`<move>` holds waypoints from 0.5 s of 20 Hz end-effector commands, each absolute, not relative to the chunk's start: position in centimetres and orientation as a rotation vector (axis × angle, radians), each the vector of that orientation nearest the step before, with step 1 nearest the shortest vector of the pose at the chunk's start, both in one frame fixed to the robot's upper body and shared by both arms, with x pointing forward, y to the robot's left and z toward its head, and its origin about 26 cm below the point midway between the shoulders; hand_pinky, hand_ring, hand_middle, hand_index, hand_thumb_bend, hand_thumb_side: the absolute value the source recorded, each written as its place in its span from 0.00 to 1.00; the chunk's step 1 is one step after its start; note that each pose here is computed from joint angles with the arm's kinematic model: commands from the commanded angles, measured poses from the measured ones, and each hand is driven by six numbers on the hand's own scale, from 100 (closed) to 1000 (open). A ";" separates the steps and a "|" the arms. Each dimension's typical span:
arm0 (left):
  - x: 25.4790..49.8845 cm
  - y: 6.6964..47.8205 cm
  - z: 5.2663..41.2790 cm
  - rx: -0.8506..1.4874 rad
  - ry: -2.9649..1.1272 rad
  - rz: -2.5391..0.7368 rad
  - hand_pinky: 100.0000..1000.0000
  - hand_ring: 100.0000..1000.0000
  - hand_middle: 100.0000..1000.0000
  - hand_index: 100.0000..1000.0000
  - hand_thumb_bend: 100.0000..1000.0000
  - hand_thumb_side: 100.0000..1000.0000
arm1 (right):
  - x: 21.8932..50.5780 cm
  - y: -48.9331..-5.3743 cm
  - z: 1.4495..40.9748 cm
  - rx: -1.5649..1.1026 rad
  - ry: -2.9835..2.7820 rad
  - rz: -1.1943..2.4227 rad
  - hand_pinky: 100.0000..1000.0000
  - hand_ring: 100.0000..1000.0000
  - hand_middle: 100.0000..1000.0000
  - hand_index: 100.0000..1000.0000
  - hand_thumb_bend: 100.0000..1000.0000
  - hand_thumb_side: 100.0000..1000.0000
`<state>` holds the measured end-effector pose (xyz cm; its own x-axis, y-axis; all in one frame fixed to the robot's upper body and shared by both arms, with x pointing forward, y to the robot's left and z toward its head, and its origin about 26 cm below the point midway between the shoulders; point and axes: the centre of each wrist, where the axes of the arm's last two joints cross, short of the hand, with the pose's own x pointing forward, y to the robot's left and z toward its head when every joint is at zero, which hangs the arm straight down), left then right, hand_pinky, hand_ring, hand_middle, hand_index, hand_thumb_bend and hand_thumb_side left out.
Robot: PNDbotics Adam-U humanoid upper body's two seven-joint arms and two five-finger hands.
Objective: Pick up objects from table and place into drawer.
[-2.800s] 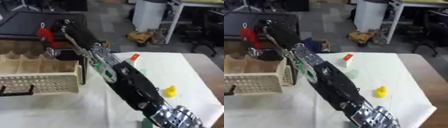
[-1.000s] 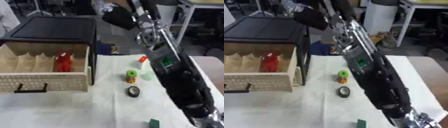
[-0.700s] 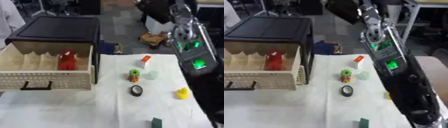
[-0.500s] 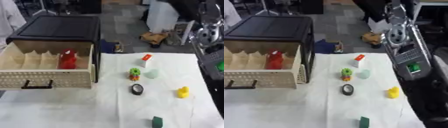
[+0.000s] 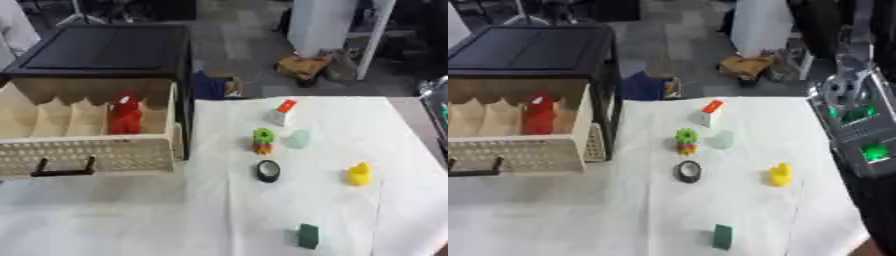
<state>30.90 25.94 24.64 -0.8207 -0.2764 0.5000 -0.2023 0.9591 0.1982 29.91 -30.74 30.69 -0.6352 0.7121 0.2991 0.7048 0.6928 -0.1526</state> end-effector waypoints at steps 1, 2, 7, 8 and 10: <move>30.4 27.1 25.3 0.439 -2.568 -0.414 0.42 0.37 0.49 0.77 0.00 1.00 | 29.1 -31.9 31.1 -1.042 -2.656 0.014 0.53 0.61 0.60 0.80 0.00 0.97; 30.3 27.5 25.2 0.472 -2.558 -0.479 0.40 0.36 0.48 0.77 0.00 1.00 | 29.1 -32.2 30.8 -1.018 -2.665 0.016 0.53 0.61 0.60 0.80 0.00 0.98; 29.8 29.2 24.7 0.583 -2.461 -0.797 0.34 0.30 0.48 0.74 0.00 1.00 | 28.8 -33.4 29.1 -0.867 -2.709 0.013 0.55 0.62 0.63 0.84 0.00 1.00; 29.7 29.4 24.5 0.576 -2.428 -0.842 0.34 0.29 0.49 0.73 0.00 1.00 | 28.7 -33.7 28.7 -0.843 -2.712 0.014 0.55 0.61 0.64 0.85 0.00 1.00; 29.5 30.1 24.3 0.566 -2.361 -0.925 0.33 0.29 0.49 0.72 0.00 1.00 | 28.5 -34.1 28.0 -0.809 -2.711 0.022 0.53 0.61 0.63 0.85 0.00 1.00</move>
<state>29.77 29.57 23.19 -0.7640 -0.5289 0.3696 -0.1798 0.7246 0.6653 29.00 -33.90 26.98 -0.7668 0.5498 0.3313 0.5473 0.8297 -0.1100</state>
